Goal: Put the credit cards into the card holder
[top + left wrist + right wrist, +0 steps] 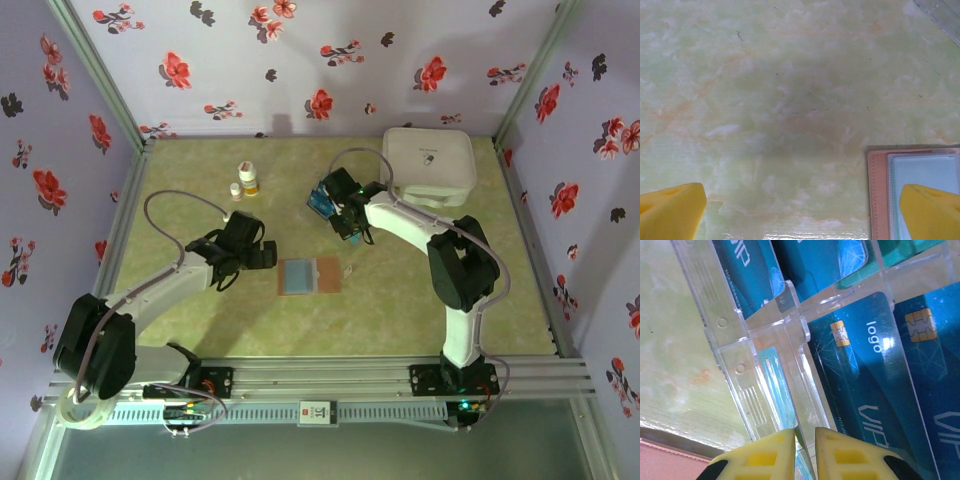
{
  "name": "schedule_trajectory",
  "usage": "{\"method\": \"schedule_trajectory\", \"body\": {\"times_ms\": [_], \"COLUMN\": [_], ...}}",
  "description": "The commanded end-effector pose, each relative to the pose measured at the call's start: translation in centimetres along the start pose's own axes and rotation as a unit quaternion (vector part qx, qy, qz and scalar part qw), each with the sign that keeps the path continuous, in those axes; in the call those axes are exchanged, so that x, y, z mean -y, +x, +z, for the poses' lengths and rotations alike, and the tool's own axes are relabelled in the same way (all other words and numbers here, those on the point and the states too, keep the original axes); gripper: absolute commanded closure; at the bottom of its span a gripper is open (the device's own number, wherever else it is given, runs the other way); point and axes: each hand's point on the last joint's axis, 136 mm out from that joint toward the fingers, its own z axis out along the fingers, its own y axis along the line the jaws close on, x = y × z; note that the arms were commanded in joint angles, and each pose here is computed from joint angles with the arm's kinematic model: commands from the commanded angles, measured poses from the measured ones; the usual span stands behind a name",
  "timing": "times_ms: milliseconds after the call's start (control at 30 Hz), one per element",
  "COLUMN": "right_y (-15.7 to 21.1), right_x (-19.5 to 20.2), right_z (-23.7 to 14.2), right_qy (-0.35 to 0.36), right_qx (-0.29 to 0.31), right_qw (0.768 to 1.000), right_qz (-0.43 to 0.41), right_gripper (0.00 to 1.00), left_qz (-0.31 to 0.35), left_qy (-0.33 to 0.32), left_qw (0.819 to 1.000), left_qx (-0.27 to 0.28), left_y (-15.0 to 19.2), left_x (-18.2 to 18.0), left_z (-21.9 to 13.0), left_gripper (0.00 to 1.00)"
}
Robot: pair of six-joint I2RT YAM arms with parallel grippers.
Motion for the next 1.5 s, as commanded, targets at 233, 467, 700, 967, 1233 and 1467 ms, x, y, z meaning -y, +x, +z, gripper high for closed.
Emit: {"method": "schedule_trajectory", "body": {"times_ms": [233, 467, 700, 967, 1233, 1467], "right_y": [-0.5, -0.9, -2.0, -2.3, -1.2, 1.3], "right_x": [-1.1, -1.9, -2.1, -3.5, -4.5, -5.7], "right_z": [-1.2, -2.4, -6.6, -11.3, -11.8, -9.5], "right_qy": [-0.041, -0.069, -0.096, -0.173, -0.250, -0.311], "right_qx": [-0.007, -0.002, 0.035, 0.119, 0.202, 0.233], "right_qw": [0.999, 0.996, 0.994, 0.977, 0.930, 0.882], "right_qz": [-0.030, -0.055, -0.050, 0.045, 0.179, 0.265], "right_gripper": [0.90, 1.00, 1.00, 1.00, 1.00, 1.00], "left_qz": [-0.003, -0.002, 0.007, 0.017, 0.041, 0.082], "left_qy": [0.003, 0.002, -0.001, 0.003, 0.017, 0.017], "left_qw": [1.000, 1.000, 1.000, 0.999, 0.998, 0.995], "left_qx": [-0.009, -0.011, -0.017, -0.032, -0.049, -0.057], "left_y": [0.5, 0.5, 0.7, 1.5, 2.3, 3.1], "left_x": [-0.1, -0.1, -0.3, -0.2, 1.7, 2.8], "left_z": [0.4, 0.4, 0.4, 0.5, 0.3, 0.7], "left_gripper": [0.00, 0.00, 0.00, 0.00, 0.00, 0.00]}}
